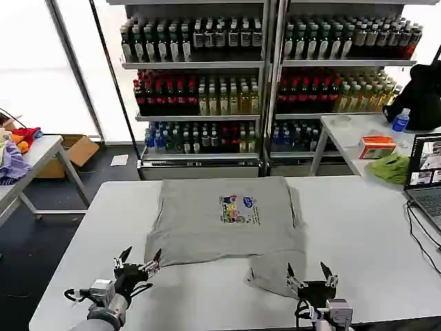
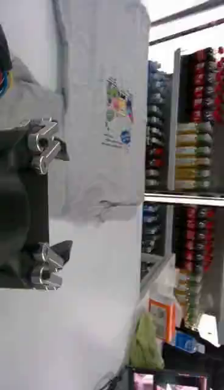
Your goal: Fold and organize the clothes.
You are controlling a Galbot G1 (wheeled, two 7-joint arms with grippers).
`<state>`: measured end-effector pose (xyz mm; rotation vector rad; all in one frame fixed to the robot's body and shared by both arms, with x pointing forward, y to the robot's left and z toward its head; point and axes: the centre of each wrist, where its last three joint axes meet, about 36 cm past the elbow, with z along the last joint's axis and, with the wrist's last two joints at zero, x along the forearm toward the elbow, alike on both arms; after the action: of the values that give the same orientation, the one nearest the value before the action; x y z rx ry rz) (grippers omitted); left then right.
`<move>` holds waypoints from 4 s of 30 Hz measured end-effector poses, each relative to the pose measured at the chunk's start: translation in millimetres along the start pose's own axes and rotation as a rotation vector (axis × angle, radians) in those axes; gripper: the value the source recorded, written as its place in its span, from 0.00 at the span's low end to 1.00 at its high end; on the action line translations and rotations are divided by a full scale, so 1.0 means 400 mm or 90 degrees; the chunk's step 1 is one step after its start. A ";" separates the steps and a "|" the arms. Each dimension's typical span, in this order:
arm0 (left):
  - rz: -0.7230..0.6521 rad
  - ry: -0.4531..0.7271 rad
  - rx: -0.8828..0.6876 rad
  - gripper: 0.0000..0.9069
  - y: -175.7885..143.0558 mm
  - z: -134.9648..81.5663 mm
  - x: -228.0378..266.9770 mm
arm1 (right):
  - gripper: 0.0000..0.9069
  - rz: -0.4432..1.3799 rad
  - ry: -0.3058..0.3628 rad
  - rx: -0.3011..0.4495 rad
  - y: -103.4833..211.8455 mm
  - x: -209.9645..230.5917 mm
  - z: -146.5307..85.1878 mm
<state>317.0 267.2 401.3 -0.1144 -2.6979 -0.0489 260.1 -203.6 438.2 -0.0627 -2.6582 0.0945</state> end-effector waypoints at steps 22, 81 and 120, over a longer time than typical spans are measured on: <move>0.004 0.023 0.018 1.00 -0.003 0.037 -0.027 | 1.00 0.006 0.042 0.009 0.031 -0.013 0.051; 0.022 -0.114 0.047 0.00 -0.011 -0.024 -0.063 | 0.00 0.017 -0.222 0.056 0.004 -0.101 -0.026; 0.019 -0.067 0.065 0.00 0.021 -0.169 -0.453 | 0.00 0.002 -0.146 0.079 0.015 -0.585 -0.265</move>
<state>509.6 258.8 384.9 -0.1285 -2.7964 0.1053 516.8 -206.0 423.6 -0.0158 -2.8738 0.2819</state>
